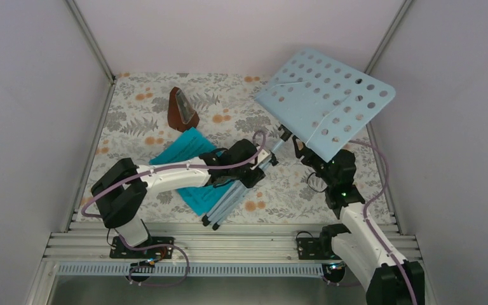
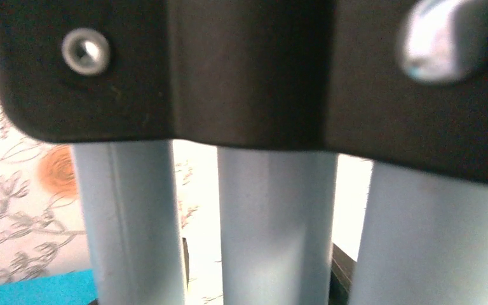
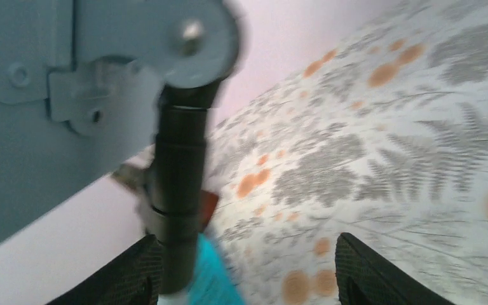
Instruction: Pack up the instrument practice props
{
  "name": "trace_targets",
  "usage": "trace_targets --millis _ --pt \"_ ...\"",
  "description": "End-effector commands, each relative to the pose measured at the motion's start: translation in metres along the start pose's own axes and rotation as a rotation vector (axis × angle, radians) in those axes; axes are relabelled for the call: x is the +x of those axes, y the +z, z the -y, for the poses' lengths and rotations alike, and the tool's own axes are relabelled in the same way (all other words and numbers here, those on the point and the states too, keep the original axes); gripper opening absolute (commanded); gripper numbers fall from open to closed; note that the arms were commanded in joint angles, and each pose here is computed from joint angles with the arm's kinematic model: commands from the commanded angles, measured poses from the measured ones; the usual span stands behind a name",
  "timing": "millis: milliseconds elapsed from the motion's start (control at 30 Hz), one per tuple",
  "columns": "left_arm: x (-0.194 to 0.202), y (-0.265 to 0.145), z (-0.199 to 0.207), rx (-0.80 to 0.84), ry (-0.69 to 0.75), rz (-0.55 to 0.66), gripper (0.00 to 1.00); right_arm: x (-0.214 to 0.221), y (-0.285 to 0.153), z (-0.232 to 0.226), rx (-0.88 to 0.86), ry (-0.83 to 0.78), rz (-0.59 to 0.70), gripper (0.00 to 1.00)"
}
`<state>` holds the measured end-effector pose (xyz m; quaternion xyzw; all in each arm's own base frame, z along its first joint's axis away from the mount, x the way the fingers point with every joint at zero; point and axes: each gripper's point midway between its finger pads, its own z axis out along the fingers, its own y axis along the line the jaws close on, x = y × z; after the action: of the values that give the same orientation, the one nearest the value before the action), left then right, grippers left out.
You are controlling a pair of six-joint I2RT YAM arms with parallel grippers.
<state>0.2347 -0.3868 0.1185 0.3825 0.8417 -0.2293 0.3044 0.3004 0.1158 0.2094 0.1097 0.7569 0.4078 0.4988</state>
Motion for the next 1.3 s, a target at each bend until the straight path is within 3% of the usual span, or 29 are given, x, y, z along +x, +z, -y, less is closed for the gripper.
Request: trace_targets --millis 0,167,300,533,667,867,1100,1267 --pt "-0.121 -0.068 -0.023 -0.079 0.045 0.426 0.02 -0.007 -0.014 0.050 0.191 0.034 0.133 0.65" --pt "-0.127 -0.066 -0.042 -0.056 0.057 0.385 0.02 0.021 -0.022 0.071 0.227 0.076 0.092 0.69" --pt "-0.130 -0.064 -0.056 -0.121 0.077 0.341 0.02 0.032 -0.033 0.084 0.274 0.095 0.092 0.79" --pt "-0.120 -0.058 -0.081 -0.217 0.142 0.279 0.02 -0.019 -0.083 0.083 0.482 0.041 0.300 0.90" --pt "-0.114 -0.054 -0.092 -0.265 0.180 0.254 0.02 -0.064 -0.131 0.065 0.558 0.021 0.524 0.90" --pt "-0.101 -0.038 -0.083 -0.189 0.259 0.207 0.02 -0.113 -0.191 0.014 0.506 0.008 0.765 0.94" --pt "-0.083 -0.017 -0.072 -0.145 0.348 0.131 0.02 -0.151 -0.231 -0.043 0.415 -0.070 0.878 0.94" --pt "-0.073 -0.003 -0.067 -0.125 0.410 0.074 0.03 -0.161 -0.239 -0.071 0.336 -0.116 0.890 0.96"
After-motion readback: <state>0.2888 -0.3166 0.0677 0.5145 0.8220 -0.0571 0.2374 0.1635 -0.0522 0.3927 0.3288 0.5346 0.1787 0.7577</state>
